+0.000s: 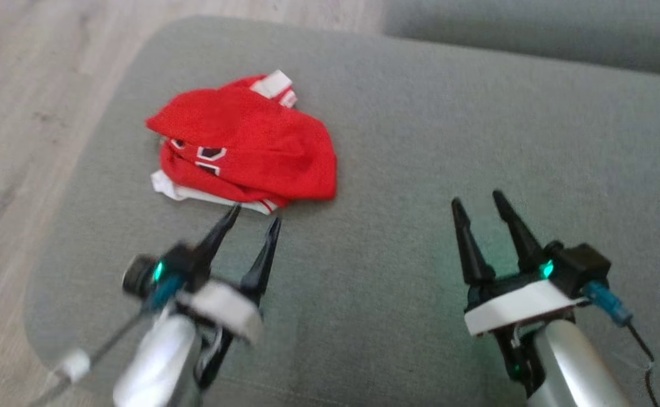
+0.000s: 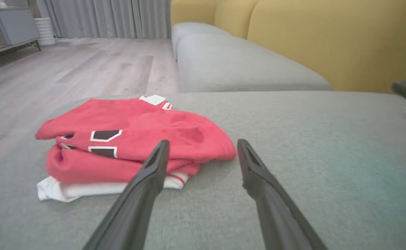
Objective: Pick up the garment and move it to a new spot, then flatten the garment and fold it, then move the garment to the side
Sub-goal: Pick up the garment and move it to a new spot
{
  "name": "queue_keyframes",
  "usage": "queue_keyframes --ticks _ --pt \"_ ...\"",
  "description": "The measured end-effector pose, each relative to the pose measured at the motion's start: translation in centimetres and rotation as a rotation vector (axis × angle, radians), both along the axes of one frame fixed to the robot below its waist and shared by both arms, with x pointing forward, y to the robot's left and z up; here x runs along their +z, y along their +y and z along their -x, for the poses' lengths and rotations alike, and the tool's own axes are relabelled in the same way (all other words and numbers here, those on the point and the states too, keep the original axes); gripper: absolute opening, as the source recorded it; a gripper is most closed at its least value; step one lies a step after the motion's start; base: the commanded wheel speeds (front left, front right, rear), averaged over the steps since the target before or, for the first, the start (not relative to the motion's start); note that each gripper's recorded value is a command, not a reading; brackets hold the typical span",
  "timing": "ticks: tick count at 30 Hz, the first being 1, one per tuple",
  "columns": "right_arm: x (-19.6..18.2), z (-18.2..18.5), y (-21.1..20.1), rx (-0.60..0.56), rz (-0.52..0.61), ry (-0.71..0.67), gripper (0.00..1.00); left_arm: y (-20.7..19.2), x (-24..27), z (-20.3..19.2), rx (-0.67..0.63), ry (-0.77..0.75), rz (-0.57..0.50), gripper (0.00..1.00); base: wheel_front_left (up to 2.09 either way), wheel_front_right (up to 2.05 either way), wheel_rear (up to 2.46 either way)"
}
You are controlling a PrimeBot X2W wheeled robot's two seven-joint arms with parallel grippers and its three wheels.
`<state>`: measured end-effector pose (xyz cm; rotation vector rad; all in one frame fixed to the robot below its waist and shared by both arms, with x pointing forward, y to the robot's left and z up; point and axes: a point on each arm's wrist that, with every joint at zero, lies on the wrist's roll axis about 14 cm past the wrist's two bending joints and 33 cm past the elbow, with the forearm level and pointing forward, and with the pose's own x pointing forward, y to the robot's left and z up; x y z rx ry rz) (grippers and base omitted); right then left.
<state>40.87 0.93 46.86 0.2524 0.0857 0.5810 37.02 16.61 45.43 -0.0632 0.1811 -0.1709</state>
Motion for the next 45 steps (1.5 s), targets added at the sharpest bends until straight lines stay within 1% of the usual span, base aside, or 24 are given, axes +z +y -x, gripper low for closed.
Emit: queue_keyframes --ticks 3,9,15,17,18,19,22,25,32,34,38,45 --pt "-0.5 -1.2 -0.8 -0.028 0.002 0.002 1.00 -1.6 -0.7 -3.0 -0.098 0.072 -0.048 1.00 0.00 0.00 0.00" --pt "-1.7 -3.0 -2.3 -0.075 -0.004 0.022 1.00 -3.4 -3.6 -7.2 -0.210 0.209 -0.100 1.00 0.00 0.00 0.00" --pt "-3.3 -4.0 -4.3 -0.129 0.003 0.051 1.00 -4.0 -8.1 -8.5 -0.242 0.379 -0.097 1.00 0.00 0.00 0.00" --pt "-3.9 -4.1 -4.8 -0.145 0.007 0.064 1.00 -4.5 -9.3 -8.6 -0.249 0.417 -0.077 1.00 0.00 0.00 0.00" --pt "-4.1 -4.3 -5.1 -0.151 0.008 0.067 1.00 -4.8 -9.5 -8.8 -0.253 0.429 -0.064 0.36 0.00 0.00 0.00" --pt "-4.1 -4.4 -5.2 -0.156 0.009 0.066 1.00 -5.1 -9.6 -9.0 -0.256 0.437 -0.048 0.00 0.00 0.00 0.00" --pt "-4.1 -4.6 -5.6 -0.166 0.012 0.063 1.00 -5.6 -9.3 -9.6 -0.270 0.429 -0.029 0.00 0.00 0.00 0.00" --pt "-3.4 -4.4 -5.8 -0.170 0.014 0.049 1.00 -5.7 -8.5 -9.5 -0.273 0.373 -0.024 0.00 0.00 0.00 0.00" --pt "-0.8 -3.6 -6.6 -0.190 0.012 -0.004 1.00 -6.6 -2.5 -10.7 -0.275 0.112 0.027 0.00 0.00 0.00 0.00" --pt "0.1 -3.1 -7.0 -0.203 0.007 -0.020 1.00 -7.4 -0.3 -10.9 -0.276 0.051 0.067 0.00 0.00 0.00 0.00" --pt "1.8 -2.5 -8.6 -0.247 -0.005 -0.055 1.00 -10.7 3.3 -10.3 -0.338 -0.047 0.142 0.00 0.00 0.00 0.00" --pt "1.9 -0.8 -13.2 -0.379 0.000 -0.048 1.00 -18.7 6.4 -8.1 -0.496 -0.126 0.267 0.00 0.00 0.00 0.00"
